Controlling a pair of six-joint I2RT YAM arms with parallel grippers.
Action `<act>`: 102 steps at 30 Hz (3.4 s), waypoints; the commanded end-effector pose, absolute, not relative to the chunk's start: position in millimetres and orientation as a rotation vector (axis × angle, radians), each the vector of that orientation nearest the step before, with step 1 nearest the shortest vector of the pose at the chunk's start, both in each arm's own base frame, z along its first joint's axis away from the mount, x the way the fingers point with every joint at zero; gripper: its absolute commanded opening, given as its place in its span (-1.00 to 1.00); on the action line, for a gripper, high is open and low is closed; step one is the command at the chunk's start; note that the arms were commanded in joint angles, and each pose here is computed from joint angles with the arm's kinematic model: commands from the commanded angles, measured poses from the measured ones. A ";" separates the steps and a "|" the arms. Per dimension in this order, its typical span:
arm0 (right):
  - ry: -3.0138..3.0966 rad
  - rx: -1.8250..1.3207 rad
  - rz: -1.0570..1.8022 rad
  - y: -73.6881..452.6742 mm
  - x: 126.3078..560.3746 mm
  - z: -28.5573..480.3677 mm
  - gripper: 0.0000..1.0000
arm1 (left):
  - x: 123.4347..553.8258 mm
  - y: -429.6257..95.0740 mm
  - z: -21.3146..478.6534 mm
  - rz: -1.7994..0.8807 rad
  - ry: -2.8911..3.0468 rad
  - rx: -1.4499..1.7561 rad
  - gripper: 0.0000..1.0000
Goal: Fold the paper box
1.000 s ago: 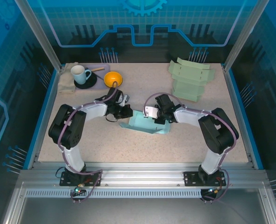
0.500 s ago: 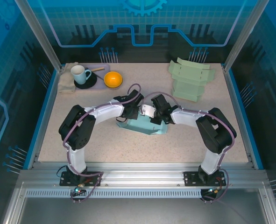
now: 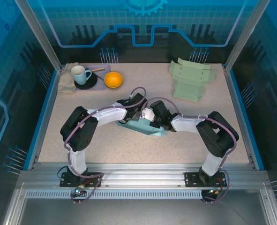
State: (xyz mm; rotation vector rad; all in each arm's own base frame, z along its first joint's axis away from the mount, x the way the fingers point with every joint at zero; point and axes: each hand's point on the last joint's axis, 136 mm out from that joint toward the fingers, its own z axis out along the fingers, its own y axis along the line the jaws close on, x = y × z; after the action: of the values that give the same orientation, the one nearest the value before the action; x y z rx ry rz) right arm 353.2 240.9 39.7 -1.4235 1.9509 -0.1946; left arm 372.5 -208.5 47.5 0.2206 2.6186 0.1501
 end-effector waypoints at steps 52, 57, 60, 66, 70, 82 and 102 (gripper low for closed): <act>1.356 -1.709 0.278 235.4 291.2 172.3 -1.00 | 288.8 -244.5 182.3 -1.261 2.052 0.561 0.34; 1.331 -1.690 0.320 233.3 290.2 190.2 -1.00 | 276.8 -252.8 185.1 -1.399 2.021 0.593 0.94; 1.329 -1.685 0.315 230.2 293.0 195.2 -1.00 | 270.2 -254.8 184.4 -1.446 2.015 0.613 0.97; 1.328 -1.673 0.320 226.9 295.6 200.5 -1.00 | 265.6 -257.1 181.2 -1.498 2.021 0.621 0.90; 1.337 -1.673 0.318 225.3 296.5 198.9 -1.00 | 262.8 -260.4 181.1 -1.539 2.027 0.631 0.86; 1.345 -1.661 0.324 223.4 297.9 201.4 -1.00 | 270.6 -261.3 171.8 -1.423 2.099 0.599 0.09; 1.396 -1.632 0.248 221.6 309.3 199.2 -1.00 | 301.8 -214.6 153.6 -0.815 2.210 0.371 -0.58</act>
State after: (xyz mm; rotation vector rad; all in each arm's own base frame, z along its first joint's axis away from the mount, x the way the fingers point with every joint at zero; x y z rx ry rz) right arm 303.9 226.0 188.4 -1.6664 1.3663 0.2731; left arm 279.4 -250.5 175.8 0.5279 2.1073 -1.0832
